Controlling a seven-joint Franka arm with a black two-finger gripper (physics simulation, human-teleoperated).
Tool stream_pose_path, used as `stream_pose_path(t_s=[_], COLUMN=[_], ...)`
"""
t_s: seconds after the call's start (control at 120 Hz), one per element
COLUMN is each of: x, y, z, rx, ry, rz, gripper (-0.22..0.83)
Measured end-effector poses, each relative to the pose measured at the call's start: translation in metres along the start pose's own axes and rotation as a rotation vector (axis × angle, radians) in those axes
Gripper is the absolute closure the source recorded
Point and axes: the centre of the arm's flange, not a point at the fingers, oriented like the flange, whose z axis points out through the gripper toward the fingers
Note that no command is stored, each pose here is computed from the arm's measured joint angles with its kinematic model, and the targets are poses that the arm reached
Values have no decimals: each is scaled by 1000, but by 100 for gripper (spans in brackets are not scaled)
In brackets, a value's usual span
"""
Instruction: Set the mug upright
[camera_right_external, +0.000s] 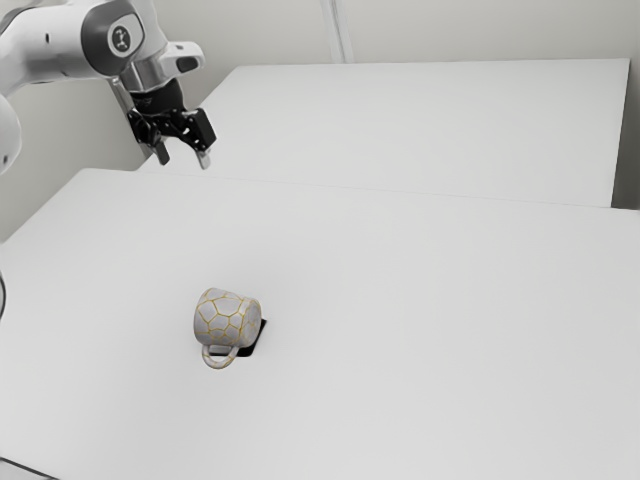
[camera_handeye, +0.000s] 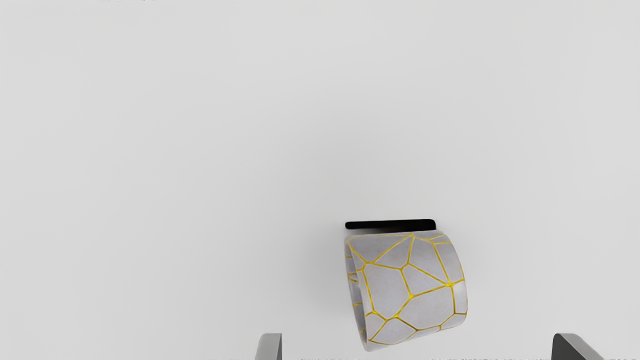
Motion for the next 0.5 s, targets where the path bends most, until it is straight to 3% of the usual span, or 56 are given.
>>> stream_pose_path(t_s=[0.167,0.325,0.5], x=[-26,-61,-69], y=[-10,-12,-35], z=[16,44,88], rx=[-33,-181,-424], ry=[-19,-45,-117], rz=[25,17,-66], gripper=[2,2,2])
